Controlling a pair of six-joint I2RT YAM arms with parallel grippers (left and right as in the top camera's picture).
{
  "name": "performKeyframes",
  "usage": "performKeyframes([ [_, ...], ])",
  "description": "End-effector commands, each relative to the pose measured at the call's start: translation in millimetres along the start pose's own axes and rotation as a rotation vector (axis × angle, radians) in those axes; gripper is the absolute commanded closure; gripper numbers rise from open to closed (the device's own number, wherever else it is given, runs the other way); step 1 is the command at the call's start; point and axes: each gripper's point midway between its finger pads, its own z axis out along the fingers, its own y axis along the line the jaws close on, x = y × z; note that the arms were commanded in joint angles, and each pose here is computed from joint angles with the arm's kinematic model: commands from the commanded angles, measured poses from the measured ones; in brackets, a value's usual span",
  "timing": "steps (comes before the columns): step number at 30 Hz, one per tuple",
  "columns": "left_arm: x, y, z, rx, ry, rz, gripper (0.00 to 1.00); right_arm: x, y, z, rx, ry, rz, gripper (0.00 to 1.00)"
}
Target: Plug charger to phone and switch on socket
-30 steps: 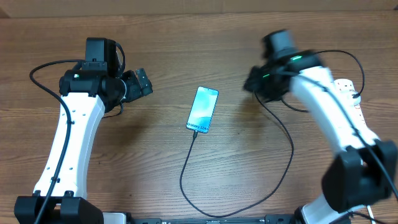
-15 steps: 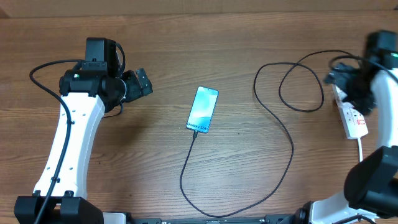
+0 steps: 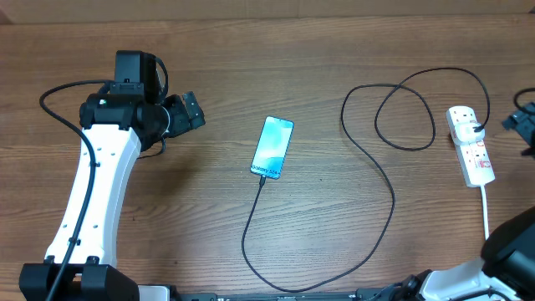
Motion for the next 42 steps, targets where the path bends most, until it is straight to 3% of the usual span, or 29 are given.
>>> performKeyframes([
  [1, -4, -2, -9, 0.006, -0.028, 0.015, 0.00, 0, -4, 20, -0.022, 0.043, -0.037, 0.06],
  [13, -4, -2, -9, 0.006, -0.029, 0.014, 0.00, 9, -9, 64, -0.034, 0.129, -0.078, 0.11],
  [23, -4, -2, -9, 0.006, -0.028, 0.016, 0.00, 32, -12, 112, -0.020, 0.251, -0.079, 0.09],
  [42, -4, -2, -9, 0.006, -0.028, 0.016, 0.00, 18, -5, 125, -0.050, 0.196, -0.070, 0.00],
])
